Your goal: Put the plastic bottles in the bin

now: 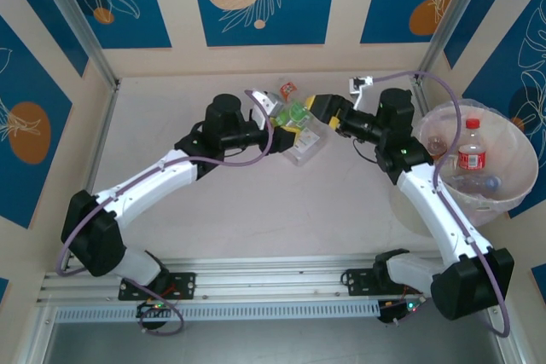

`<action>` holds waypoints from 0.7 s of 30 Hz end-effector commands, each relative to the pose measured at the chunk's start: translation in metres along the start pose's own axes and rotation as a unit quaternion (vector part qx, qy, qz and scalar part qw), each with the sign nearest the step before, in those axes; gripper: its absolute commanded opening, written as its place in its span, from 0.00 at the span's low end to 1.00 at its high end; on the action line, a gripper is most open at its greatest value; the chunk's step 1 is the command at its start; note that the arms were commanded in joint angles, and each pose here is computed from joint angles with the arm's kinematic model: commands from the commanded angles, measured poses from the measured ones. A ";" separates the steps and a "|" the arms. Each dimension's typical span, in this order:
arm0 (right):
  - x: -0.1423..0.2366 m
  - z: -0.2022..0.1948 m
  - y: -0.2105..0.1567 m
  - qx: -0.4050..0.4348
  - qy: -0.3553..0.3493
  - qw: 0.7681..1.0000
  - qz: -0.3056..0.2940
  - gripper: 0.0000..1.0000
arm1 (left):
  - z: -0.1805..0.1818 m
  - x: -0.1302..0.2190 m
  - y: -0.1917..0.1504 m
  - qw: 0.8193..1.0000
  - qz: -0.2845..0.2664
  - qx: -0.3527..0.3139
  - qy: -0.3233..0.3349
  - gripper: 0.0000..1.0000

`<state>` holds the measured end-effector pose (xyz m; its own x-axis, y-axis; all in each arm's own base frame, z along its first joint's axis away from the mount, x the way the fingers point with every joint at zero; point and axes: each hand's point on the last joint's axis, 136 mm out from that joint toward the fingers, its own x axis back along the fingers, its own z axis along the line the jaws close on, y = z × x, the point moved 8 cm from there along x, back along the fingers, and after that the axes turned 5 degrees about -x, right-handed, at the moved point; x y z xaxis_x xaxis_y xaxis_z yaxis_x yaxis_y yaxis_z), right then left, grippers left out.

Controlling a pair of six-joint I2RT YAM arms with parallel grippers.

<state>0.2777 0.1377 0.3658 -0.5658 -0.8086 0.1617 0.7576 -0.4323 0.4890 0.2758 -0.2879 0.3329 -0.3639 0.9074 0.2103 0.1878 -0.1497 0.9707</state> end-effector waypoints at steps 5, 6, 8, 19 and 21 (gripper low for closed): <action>-0.014 0.023 -0.011 0.043 0.028 0.997 0.056 0.99 | -0.007 -0.006 0.006 0.999 0.013 -0.049 0.007 0.40; -0.014 0.022 -0.011 0.047 0.016 0.997 0.054 0.96 | -0.008 -0.006 0.006 0.999 0.011 -0.051 0.003 0.40; -0.016 0.018 -0.012 0.045 -0.003 0.997 0.057 0.90 | -0.011 -0.006 0.007 0.998 0.005 -0.055 -0.007 0.40; -0.010 0.011 -0.008 0.055 -0.062 0.996 0.046 0.56 | -0.011 -0.009 0.005 0.999 0.002 -0.049 -0.013 0.60; 0.001 0.014 -0.004 0.071 -0.078 0.994 0.029 0.53 | -0.014 -0.007 0.005 0.998 0.005 -0.051 -0.025 0.79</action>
<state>0.2794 0.1563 0.3588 -0.5235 -0.7906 0.3176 0.7955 -0.3199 0.5147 0.2704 -0.2961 0.3227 -0.3483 0.9008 0.2593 0.1490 -0.2198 0.9641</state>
